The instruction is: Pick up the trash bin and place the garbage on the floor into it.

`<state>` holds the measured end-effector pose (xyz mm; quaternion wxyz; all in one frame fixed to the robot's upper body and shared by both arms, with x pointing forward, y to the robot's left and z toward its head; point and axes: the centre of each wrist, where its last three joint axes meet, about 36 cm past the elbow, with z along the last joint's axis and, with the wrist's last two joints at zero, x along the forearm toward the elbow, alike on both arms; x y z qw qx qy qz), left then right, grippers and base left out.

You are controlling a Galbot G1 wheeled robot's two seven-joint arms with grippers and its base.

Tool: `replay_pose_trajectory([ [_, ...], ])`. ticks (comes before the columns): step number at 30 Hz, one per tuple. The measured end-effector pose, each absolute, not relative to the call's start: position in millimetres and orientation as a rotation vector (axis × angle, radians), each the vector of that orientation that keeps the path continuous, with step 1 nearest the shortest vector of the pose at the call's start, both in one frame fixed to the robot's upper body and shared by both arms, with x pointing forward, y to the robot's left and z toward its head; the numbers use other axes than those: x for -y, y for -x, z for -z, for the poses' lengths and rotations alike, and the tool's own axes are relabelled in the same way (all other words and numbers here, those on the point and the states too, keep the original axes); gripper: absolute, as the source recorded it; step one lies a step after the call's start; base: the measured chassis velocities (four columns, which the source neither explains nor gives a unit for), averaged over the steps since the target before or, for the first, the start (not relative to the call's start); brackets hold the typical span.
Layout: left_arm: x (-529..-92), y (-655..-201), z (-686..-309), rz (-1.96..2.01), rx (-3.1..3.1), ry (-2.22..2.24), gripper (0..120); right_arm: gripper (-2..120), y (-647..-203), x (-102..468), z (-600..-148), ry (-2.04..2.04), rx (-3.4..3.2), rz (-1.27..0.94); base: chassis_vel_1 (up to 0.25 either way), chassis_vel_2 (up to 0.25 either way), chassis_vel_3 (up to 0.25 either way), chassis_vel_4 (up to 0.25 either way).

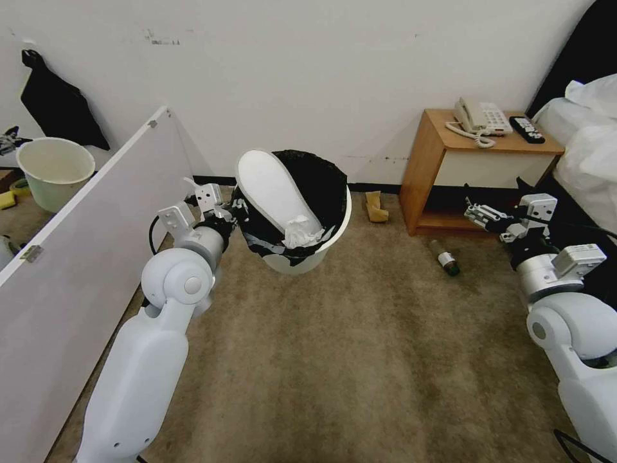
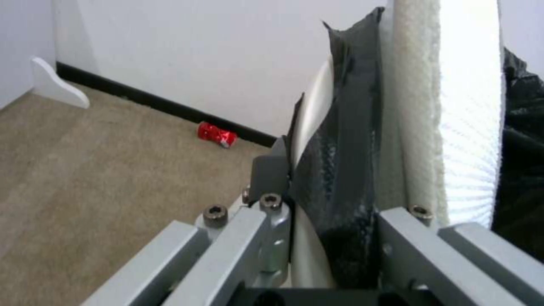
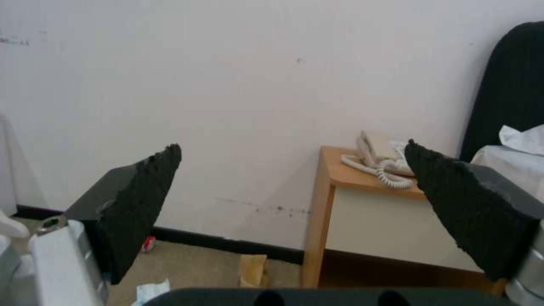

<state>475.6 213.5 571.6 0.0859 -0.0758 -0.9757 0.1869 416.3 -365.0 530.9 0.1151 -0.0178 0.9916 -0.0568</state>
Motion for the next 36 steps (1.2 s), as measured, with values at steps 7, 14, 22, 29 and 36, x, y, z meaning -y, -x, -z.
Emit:
replay_pose_trajectory([
  [7, -214.1, -474.4, -570.7, -0.554, 2.906, 0.223, 4, 100, -415.8, 364.7, -531.4, 0.054, -2.906, 0.165, -0.076, 0.067, 0.072, -0.069],
  [14, -214.8, -472.9, -570.8, -0.551, 2.907, 0.221, 4, 100, -415.7, 364.0, -531.2, 0.059, -2.908, 0.162, -0.077, 0.069, 0.069, -0.065],
  [22, -214.0, -472.8, -570.7, -0.552, 2.906, 0.223, 4, 100, -415.6, 363.9, -530.7, 0.061, -2.909, 0.161, -0.083, 0.056, 0.076, -0.078],
  [29, -213.7, -472.8, -570.7, -0.554, 2.905, 0.223, 4, 100, -415.9, 364.6, -531.9, 0.065, -2.908, 0.161, -0.080, 0.072, 0.082, -0.072],
  [36, -213.6, -472.9, -570.8, -0.555, 2.905, 0.223, 4, 100, -415.8, 364.2, -531.6, 0.069, -2.909, 0.160, -0.066, 0.067, 0.071, -0.078],
])
